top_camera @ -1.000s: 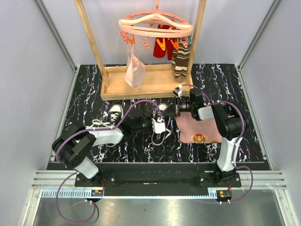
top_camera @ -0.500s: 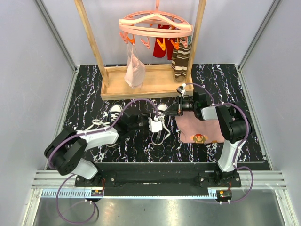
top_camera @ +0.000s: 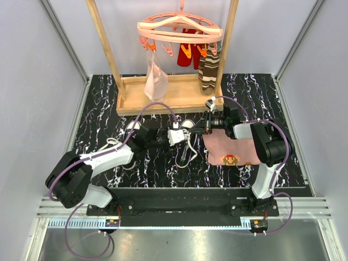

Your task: Tie the shoes

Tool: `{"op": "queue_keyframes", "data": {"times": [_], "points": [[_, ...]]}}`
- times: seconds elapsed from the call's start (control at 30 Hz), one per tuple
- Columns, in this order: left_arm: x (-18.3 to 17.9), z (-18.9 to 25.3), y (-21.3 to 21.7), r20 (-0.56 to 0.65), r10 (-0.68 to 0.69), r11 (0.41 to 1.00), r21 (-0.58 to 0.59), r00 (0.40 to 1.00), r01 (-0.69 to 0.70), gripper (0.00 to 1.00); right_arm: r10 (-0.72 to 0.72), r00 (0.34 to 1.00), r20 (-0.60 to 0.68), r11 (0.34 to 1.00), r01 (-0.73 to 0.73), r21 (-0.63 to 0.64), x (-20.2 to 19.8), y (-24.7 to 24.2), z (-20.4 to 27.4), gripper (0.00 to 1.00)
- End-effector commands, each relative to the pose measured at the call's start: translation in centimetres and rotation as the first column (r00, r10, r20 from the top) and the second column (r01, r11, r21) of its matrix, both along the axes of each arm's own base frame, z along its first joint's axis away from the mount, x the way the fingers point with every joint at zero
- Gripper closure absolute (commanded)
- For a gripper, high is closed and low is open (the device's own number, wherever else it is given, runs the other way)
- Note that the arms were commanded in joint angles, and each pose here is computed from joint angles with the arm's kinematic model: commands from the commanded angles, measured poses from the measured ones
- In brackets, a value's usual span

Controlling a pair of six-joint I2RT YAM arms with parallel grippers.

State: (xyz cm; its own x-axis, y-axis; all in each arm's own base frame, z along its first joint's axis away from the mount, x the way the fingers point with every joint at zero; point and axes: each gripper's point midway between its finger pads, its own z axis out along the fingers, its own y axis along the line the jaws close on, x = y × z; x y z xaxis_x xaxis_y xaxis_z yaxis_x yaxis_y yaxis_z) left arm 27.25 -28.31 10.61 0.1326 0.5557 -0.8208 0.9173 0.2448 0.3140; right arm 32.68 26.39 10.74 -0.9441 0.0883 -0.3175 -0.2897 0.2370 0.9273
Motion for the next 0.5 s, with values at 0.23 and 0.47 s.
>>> {"op": "queue_keyframes", "data": {"times": [0.23,0.47], "points": [[1.6,4.2,-2.9,-0.053,0.030,0.992,-0.118,0.998,-0.036,0.39,-0.020,0.996,0.082,1.000,0.020,0.003,0.3,-0.3,1.6,1.00],[2.1,3.3,-4.3,-0.071,0.012,0.995,-0.093,0.997,-0.018,0.49,-0.023,0.996,0.087,1.000,0.022,0.005,0.3,-0.2,2.0,1.00]]}}
